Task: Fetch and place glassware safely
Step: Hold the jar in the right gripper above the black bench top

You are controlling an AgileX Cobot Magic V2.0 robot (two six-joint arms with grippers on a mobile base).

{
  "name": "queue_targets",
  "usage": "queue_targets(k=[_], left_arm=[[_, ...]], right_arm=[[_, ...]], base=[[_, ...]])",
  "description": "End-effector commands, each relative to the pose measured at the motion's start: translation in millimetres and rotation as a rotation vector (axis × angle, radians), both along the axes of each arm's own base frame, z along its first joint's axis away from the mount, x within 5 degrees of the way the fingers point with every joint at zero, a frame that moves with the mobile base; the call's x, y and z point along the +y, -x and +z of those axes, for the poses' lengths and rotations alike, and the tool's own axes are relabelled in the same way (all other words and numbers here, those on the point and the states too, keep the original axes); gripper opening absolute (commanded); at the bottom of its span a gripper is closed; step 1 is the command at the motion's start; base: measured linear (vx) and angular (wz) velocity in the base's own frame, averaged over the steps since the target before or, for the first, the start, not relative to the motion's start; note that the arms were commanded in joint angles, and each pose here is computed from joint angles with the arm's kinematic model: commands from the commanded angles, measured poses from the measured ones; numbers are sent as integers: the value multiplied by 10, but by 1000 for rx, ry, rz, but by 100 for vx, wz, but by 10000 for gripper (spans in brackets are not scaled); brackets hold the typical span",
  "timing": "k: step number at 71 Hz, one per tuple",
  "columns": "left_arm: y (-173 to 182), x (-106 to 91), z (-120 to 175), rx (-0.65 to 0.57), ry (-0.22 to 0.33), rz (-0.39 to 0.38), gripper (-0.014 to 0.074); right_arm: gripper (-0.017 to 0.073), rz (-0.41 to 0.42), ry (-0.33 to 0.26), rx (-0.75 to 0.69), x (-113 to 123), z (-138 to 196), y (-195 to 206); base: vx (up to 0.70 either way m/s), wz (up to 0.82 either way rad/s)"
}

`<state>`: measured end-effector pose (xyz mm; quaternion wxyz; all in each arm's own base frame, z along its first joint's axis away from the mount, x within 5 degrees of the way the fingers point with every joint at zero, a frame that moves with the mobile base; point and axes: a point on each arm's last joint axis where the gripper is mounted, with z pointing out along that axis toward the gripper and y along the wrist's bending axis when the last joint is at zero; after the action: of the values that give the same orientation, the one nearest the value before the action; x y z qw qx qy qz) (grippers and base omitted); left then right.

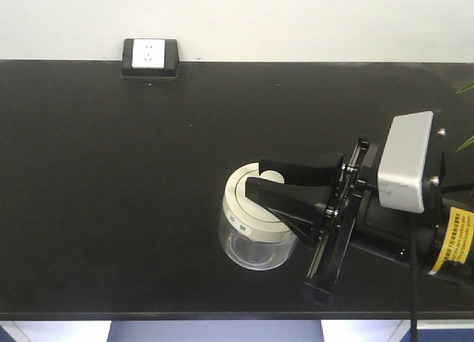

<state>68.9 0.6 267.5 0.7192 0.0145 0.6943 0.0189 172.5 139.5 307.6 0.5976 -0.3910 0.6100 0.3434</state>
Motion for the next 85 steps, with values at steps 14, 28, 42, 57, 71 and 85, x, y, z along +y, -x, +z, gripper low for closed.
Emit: queue_targets(k=[14,28,42,57,71,85], left_arm=[[2,-9,142,-83,17,-11,-7],[2,-9,142,-83,17,-11,-7],[2,-9,142,-83,17,-11,-7],[2,-9,142,-83,17,-11,-7],[2,-9,142,-83,17,-11,-7],[2,-9,142,-83,17,-11,-7]], right_arm=[[-1,31,-93,-46,9,199,34],[-1,31,-93,-46,9,199,34],[-1,31,-93,-46,9,199,34],[-1,31,-93,-46,9,199,34],[-1,31,-93,-46,9,199,34],[-1,31,-93,-46,9,199,34]], base=[[8,1],[6,0],[5,0],[5,0],[5,1],[4,0]])
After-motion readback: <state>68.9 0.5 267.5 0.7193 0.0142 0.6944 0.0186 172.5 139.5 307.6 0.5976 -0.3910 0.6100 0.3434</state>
